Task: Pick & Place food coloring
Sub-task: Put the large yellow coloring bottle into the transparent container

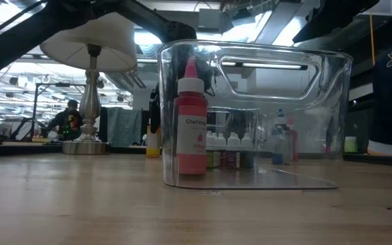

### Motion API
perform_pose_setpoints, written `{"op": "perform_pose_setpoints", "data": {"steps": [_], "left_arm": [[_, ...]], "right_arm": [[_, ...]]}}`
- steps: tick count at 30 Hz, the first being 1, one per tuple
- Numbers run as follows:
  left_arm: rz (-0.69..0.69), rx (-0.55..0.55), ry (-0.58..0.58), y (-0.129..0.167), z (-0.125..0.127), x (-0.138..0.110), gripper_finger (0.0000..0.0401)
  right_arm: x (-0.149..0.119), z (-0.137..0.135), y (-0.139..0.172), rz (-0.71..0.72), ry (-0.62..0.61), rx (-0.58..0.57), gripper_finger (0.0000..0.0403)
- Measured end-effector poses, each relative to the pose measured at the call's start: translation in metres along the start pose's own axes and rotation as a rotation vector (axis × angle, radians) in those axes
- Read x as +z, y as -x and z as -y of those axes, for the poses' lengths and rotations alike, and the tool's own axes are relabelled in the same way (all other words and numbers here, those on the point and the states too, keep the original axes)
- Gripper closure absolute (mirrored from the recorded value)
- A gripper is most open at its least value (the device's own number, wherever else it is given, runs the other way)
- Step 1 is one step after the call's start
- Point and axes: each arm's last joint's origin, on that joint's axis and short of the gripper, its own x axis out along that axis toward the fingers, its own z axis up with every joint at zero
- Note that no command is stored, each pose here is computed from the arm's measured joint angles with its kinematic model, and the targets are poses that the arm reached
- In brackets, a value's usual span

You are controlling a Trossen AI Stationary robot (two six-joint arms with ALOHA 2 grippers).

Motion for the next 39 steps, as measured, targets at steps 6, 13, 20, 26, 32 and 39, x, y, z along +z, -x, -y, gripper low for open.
{"op": "perform_pose_setpoints", "data": {"steps": [6,13,20,26,32,39], "left_arm": [[0.140,-0.063,0.047,0.051,0.002,-0.016,0.0258],[0.463,-0.155,0.018,0.148,0.028,-0.059,0.0257],[0.663,-0.183,0.070,0.213,0.064,-0.128,0.0257],[0.735,-0.225,0.116,0.237,0.101,-0.172,0.0257],[0.703,-0.320,0.124,0.240,0.145,-0.170,0.0257],[0.599,-0.371,0.063,0.222,0.192,-0.146,0.0257]], "right_arm": [[0.000,0.000,0.000,0.000,0.009,0.000,0.0286],[0.000,0.000,0.000,0.000,0.027,0.000,0.0286],[0.000,0.000,0.000,0.001,0.029,0.007,0.0286],[0.000,-0.001,0.000,0.002,0.030,0.019,0.0286],[0.000,-0.002,0.000,0.011,0.034,0.075,0.0286],[0.000,-0.003,0.000,0.013,0.049,0.088,0.0286]]}}
